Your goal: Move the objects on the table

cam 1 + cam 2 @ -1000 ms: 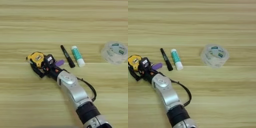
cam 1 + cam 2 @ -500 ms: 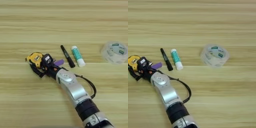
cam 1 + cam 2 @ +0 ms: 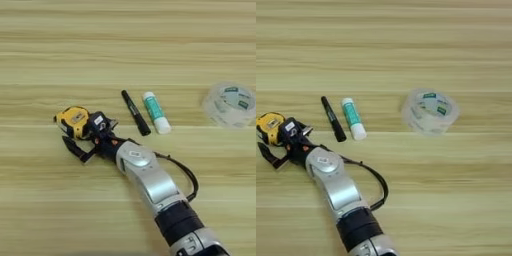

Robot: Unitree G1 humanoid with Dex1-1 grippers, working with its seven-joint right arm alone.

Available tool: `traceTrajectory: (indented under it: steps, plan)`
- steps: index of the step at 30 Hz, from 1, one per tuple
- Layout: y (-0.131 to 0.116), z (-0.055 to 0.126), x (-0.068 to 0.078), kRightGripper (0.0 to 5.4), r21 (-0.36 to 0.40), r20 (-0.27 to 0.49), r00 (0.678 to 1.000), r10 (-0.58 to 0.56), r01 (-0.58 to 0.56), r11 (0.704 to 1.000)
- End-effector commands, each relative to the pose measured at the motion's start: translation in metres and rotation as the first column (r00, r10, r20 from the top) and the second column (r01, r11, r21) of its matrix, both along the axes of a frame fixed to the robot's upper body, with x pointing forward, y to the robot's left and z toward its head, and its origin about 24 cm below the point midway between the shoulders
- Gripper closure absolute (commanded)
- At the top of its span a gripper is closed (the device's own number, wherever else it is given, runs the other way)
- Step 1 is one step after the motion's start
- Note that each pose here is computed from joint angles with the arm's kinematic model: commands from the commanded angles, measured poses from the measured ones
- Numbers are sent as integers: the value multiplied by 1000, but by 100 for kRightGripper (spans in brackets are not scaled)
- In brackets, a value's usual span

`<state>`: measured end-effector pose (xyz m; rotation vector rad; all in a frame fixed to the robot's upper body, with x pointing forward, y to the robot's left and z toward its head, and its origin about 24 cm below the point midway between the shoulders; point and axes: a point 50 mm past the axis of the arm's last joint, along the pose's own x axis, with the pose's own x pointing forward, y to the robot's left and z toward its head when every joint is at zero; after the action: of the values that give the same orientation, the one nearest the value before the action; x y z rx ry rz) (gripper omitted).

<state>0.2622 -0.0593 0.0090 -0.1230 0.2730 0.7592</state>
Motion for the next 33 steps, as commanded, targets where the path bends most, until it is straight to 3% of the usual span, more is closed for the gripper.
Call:
traceTrajectory:
  steps: [1, 7, 12, 16, 25, 33]
  plan:
    - [-1, 19, 6, 4, 14, 69, 998, -6, 5, 1000]
    - [-5, 34, 8, 4, 55, 113, 993, -24, 18, 998]
    - [-13, 61, 7, 4, 95, 207, 977, -51, 32, 995]
    - [-19, 73, 7, 4, 117, 235, 970, -67, 40, 992]
    - [-46, 81, 6, 4, 148, 243, 960, -136, 102, 984]
    - [-69, 76, -13, 4, 143, 231, 958, -170, 140, 980]
